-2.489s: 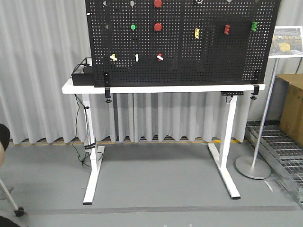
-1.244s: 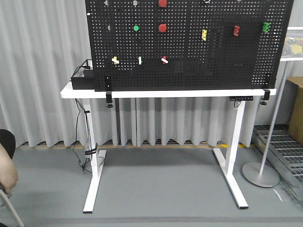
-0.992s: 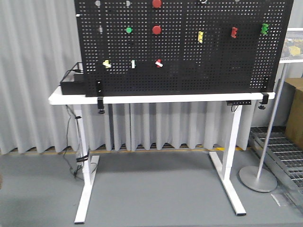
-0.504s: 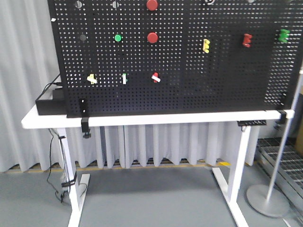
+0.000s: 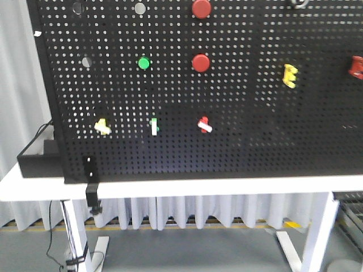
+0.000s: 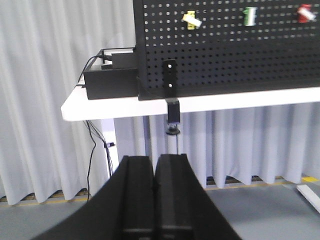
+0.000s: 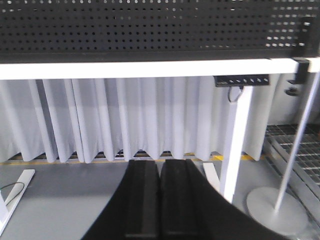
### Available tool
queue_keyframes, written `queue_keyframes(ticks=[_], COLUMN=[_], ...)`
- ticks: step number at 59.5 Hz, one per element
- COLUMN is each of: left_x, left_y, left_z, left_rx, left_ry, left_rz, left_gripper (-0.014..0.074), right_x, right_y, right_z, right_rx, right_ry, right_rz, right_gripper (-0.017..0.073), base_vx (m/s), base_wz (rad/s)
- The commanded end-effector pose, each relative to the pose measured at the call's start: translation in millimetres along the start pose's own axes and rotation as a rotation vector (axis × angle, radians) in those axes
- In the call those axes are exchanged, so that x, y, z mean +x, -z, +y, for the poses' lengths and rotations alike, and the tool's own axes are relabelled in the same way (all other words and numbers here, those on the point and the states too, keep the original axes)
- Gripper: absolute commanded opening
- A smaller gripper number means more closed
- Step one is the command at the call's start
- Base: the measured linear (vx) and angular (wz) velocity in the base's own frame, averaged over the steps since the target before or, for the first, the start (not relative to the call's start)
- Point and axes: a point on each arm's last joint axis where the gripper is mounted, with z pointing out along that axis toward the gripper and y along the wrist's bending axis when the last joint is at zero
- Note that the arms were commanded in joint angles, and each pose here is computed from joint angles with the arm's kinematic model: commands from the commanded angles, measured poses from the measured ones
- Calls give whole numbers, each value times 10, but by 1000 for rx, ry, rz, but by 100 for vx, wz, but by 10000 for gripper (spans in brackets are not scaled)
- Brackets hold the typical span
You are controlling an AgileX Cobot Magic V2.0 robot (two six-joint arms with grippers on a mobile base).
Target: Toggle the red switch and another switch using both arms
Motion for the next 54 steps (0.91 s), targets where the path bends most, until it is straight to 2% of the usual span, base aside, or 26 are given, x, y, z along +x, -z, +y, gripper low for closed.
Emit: queue_keyframes(ticks=[1, 29, 54], left_x=[-17, -17, -17], left_y=[1, 1, 1], left_z=[9, 9, 9], left_rx=[-11, -11, -11], left_ry=[16, 16, 16], left_rz=[-73, -73, -73], left_gripper=[3, 3, 3], right_x=[-60, -61, -61], right_y=[3, 4, 4], right_z=[6, 6, 6], right_rx=[-6, -6, -6], right_ry=[14, 14, 15], right_rz=[-82, -83, -83], right_gripper=[-6, -6, -6], base_vx=[40, 35, 23], base_wz=[7, 5, 0])
